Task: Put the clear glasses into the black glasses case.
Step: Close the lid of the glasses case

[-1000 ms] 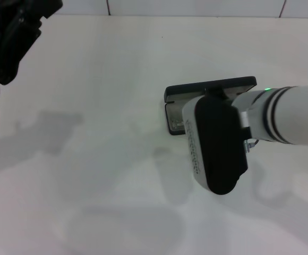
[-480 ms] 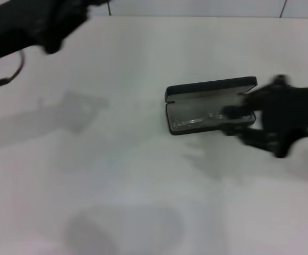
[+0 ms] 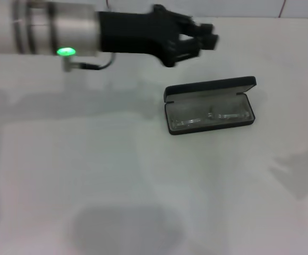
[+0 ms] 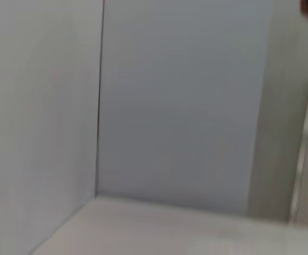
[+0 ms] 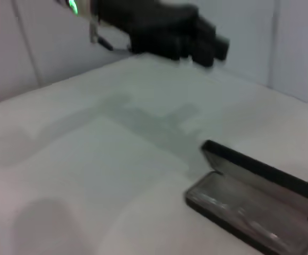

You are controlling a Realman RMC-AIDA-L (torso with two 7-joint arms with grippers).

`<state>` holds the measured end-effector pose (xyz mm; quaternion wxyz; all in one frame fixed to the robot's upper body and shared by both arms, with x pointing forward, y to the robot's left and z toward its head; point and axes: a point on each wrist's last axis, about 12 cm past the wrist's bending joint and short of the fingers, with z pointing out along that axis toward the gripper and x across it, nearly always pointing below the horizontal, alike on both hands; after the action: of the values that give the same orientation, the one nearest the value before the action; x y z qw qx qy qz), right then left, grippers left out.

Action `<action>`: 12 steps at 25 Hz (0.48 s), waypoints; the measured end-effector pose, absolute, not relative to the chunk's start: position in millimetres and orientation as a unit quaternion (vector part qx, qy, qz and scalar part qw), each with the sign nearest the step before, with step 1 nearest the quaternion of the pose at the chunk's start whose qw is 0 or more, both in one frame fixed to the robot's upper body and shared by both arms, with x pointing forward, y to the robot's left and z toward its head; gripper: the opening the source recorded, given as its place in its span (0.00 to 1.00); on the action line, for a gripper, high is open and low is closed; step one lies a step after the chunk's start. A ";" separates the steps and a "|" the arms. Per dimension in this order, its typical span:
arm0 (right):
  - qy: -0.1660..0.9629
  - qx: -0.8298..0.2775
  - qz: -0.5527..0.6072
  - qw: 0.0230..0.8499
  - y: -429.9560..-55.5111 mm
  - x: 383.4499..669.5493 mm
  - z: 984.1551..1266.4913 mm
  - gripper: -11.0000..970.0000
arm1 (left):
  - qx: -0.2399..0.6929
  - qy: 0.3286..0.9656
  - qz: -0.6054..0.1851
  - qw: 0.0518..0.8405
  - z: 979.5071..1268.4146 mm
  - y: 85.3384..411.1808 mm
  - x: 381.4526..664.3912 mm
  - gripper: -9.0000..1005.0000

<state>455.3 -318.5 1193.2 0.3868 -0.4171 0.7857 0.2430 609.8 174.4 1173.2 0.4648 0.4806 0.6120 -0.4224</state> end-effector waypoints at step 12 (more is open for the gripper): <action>0.758 -0.303 0.311 0.486 -389.2 425.9 1163.9 0.23 | 0.496 0.689 -0.319 0.421 1136.2 122.2 630.2 0.20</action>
<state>425.9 -389.2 1163.9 0.4865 -0.3028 0.7584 0.3106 630.2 122.2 1136.2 0.4211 0.4956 0.6894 -0.3191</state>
